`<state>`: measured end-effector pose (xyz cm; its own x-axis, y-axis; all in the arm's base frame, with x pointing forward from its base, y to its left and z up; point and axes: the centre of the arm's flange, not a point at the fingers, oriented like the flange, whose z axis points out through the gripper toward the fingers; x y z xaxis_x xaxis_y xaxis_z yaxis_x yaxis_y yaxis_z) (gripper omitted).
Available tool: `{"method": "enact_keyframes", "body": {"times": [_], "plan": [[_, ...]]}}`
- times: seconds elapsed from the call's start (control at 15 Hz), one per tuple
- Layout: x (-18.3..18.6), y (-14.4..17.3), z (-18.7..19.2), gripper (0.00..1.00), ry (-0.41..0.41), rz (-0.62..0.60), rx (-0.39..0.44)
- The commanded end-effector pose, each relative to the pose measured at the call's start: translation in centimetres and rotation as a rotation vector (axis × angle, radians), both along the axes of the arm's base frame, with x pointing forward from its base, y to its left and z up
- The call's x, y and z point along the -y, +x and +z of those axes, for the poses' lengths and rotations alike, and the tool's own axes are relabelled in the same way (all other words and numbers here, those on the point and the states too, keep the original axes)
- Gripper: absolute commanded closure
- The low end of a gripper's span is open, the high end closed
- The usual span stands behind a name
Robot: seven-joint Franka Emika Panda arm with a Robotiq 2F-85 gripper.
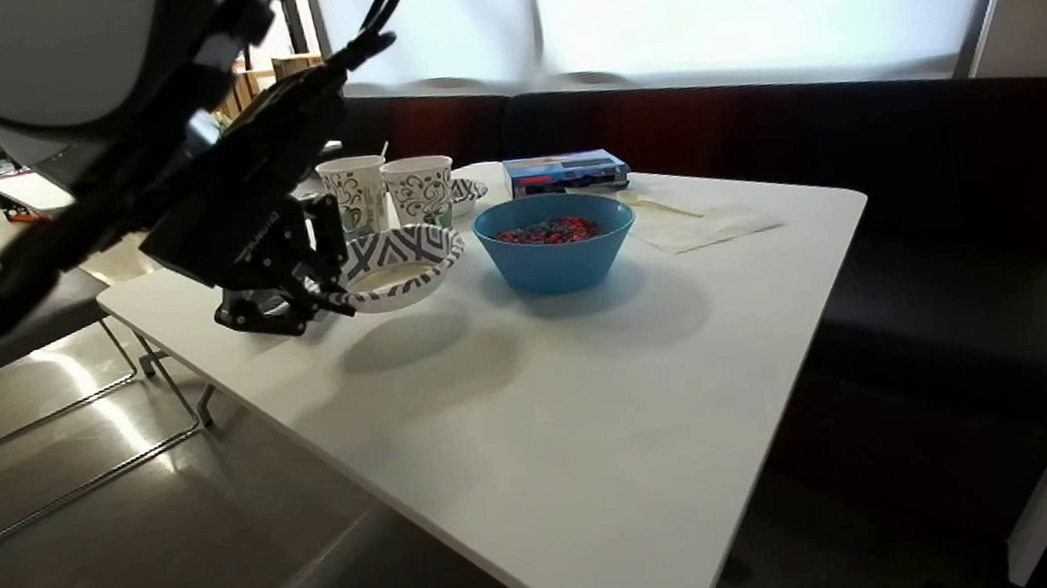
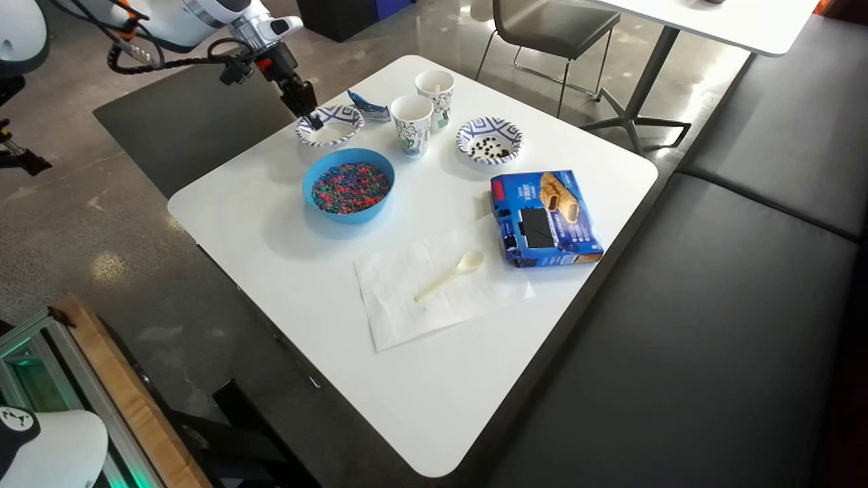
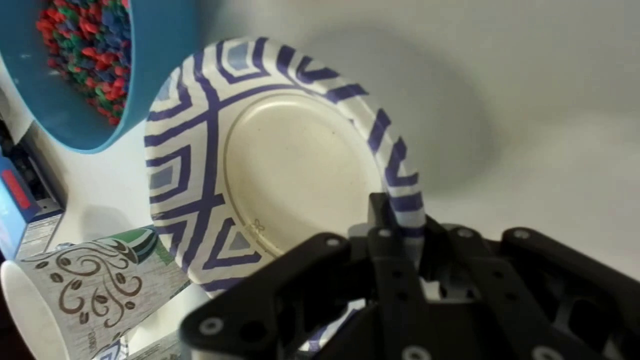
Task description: Put the left bowl on the blue box
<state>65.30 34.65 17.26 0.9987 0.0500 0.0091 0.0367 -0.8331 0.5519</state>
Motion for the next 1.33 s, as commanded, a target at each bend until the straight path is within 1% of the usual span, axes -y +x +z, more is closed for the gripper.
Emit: {"method": "enact_keyframes", "body": {"times": [0.0, 0.07, 0.13, 0.4, 0.47, 0.53, 0.73, 0.93, 1.0, 1.27], "plan": [[-0.8, -2.5, 3.3, 0.98, -0.075, -0.006, -0.013], [-0.6, -3.3, 4.2, 0.98, -0.079, 0.015, -0.032], [-0.4, -3.8, 4.9, 0.98, -0.085, 0.021, -0.03], [2.0, -5.4, 6.4, 0.98, -0.119, -0.002, -0.034], [2.8, -5.3, 6.7, 0.98, -0.105, -0.01, -0.027], [0.2, -3.1, 6.1, 0.93, -0.1, -0.004, -0.03], [1.6, -3.4, 6.6, 0.93, -0.109, -0.017, -0.04], [1.8, -3.6, 6.6, 0.93, -0.111, -0.017, -0.043], [1.8, -3.6, 6.5, 0.98, -0.112, -0.017, -0.045], [5.5, -2.2, 8.6, 0.98, -0.03, 0.059, -0.098]]}}
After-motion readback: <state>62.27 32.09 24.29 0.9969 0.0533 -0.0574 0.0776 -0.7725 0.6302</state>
